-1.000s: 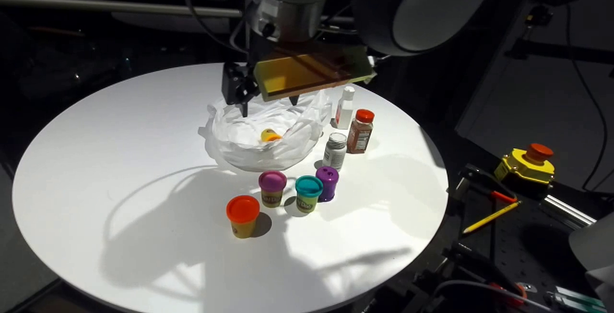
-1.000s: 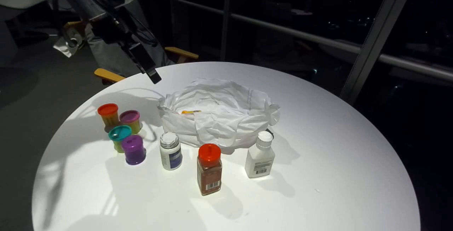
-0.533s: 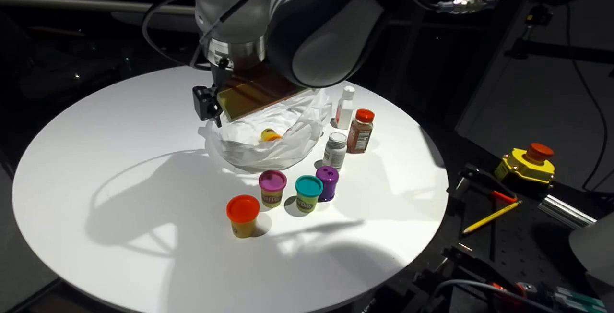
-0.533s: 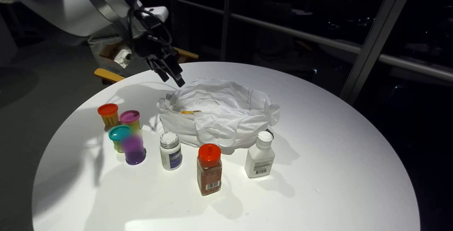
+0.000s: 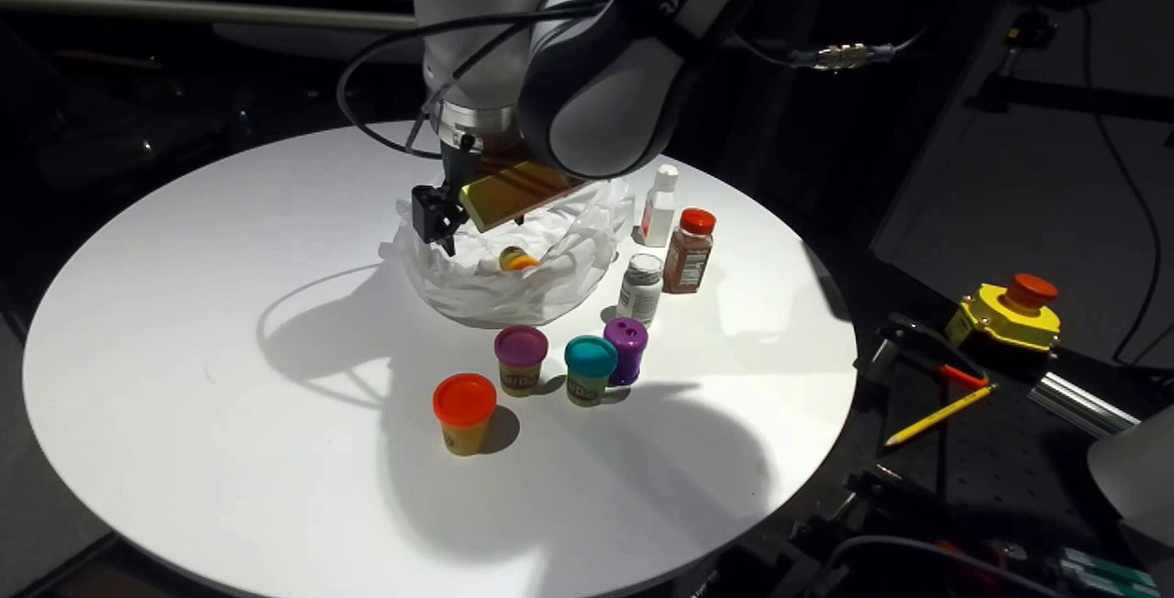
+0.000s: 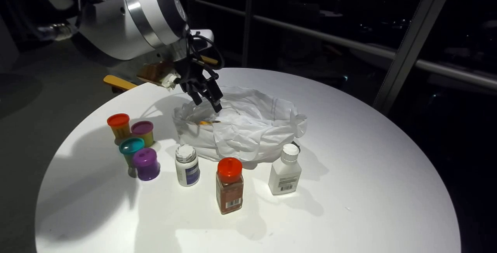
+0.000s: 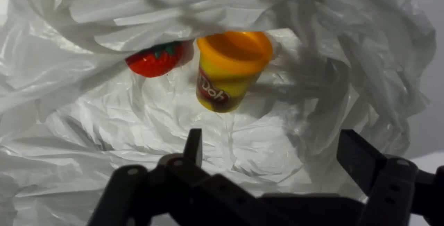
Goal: Remove the contents in the plastic bag and put them on the table.
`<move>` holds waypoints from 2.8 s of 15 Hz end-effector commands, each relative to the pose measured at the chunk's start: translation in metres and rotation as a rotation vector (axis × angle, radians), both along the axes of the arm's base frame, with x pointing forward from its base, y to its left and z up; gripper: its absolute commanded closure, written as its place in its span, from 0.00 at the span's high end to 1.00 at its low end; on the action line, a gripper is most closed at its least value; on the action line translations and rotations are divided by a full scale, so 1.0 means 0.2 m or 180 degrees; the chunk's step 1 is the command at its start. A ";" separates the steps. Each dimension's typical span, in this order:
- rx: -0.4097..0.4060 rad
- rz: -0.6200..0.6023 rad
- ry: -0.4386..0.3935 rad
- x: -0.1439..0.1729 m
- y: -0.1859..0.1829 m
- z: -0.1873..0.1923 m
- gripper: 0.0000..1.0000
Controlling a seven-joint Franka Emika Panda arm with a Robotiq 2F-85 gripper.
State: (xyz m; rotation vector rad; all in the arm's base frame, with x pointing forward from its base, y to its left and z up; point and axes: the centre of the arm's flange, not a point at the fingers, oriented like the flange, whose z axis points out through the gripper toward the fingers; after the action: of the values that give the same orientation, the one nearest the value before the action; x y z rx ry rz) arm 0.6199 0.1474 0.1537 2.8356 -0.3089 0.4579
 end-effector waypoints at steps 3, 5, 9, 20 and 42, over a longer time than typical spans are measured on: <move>0.0234 -0.0031 0.0194 0.05 -0.12 -0.11 1.00; 0.0270 -0.0079 0.0264 0.06 -0.15 -0.16 1.00; 0.0329 -0.0121 0.0349 0.06 -0.15 -0.22 0.74; 0.0491 -0.0697 -0.0071 -0.18 -0.26 0.12 0.18; 0.0397 -0.0641 -0.0486 -0.88 -0.32 0.09 0.18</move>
State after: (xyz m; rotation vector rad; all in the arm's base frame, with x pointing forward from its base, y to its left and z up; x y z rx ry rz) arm 0.4504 0.0819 0.1683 2.8854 -0.6541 0.5269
